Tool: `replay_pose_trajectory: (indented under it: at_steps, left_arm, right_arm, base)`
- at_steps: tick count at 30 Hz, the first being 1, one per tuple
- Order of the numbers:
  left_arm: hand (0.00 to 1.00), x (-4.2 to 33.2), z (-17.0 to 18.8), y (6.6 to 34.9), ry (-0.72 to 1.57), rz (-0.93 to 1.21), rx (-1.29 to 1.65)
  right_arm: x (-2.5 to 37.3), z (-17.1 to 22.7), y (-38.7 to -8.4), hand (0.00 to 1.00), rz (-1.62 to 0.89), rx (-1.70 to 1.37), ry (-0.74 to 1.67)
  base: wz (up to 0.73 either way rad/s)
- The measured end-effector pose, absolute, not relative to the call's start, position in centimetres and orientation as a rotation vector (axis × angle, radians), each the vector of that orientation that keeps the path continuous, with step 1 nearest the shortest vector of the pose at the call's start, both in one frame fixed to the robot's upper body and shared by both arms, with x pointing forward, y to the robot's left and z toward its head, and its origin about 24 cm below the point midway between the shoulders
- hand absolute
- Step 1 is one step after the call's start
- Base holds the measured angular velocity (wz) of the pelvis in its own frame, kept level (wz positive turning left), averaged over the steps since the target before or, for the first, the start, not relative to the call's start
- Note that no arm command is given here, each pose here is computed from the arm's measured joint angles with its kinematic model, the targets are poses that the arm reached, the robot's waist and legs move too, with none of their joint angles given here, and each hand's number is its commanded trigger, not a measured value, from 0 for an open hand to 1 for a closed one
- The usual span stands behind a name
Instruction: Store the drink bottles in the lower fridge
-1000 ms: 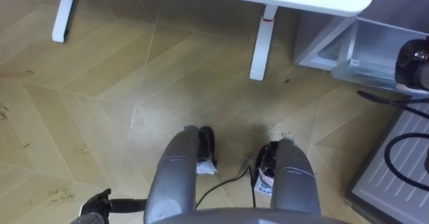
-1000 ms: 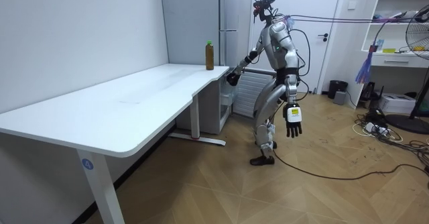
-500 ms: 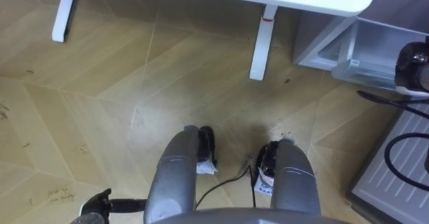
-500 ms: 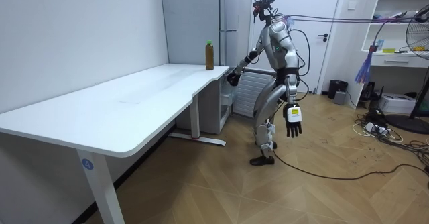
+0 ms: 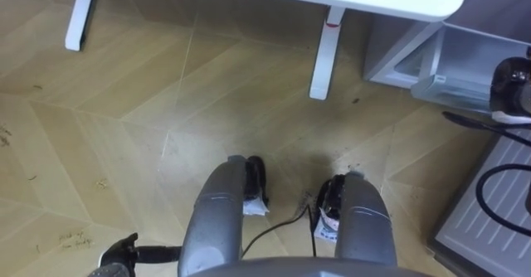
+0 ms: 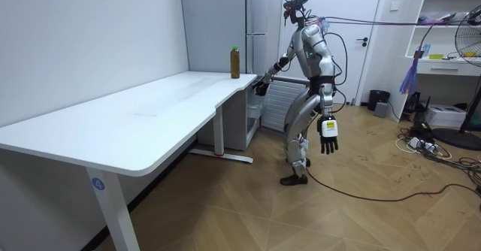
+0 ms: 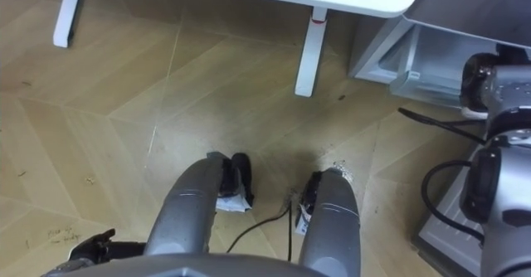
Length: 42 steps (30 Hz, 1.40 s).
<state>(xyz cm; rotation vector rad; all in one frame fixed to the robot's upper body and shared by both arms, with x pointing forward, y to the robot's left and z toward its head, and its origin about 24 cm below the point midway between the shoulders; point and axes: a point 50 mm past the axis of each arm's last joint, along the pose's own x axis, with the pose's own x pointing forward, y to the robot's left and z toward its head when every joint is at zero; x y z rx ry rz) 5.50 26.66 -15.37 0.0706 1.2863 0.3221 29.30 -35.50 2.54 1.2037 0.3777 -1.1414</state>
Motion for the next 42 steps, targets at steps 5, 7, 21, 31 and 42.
replay_pose_trajectory:
  at_steps: [5, 7, 21, 31, 42]
  left_arm:
    - [0.00, 5.63, -15.33, 26.67, 1.273, 0.322, 0.072]
    - [0.00, 5.64, -15.33, 26.67, 1.272, 0.322, 0.071]
    - [0.00, 5.59, -15.31, 26.77, 1.275, 0.324, 0.074]
    - [0.00, 5.14, -15.37, 26.78, 1.287, 0.325, 0.075]
    - [0.00, 5.17, -15.37, 26.76, 1.286, 0.324, 0.075]
  right_arm:
    - [29.09, 2.16, -35.54, 0.00, -1.113, 1.233, 0.353]
    - [29.10, 2.13, -35.51, 0.00, -1.105, 1.247, 0.346]
    - [28.85, 1.77, -35.65, 1.00, -1.060, 1.243, 0.313]
    - [28.74, 1.67, -35.72, 1.00, -1.054, 1.177, 0.322]
    - [28.54, 1.59, -35.77, 1.00, -1.092, 1.113, 0.358]
  base:
    - [0.00]
    - [0.00]
    - [0.00]
    - [0.00]
    - [0.00]
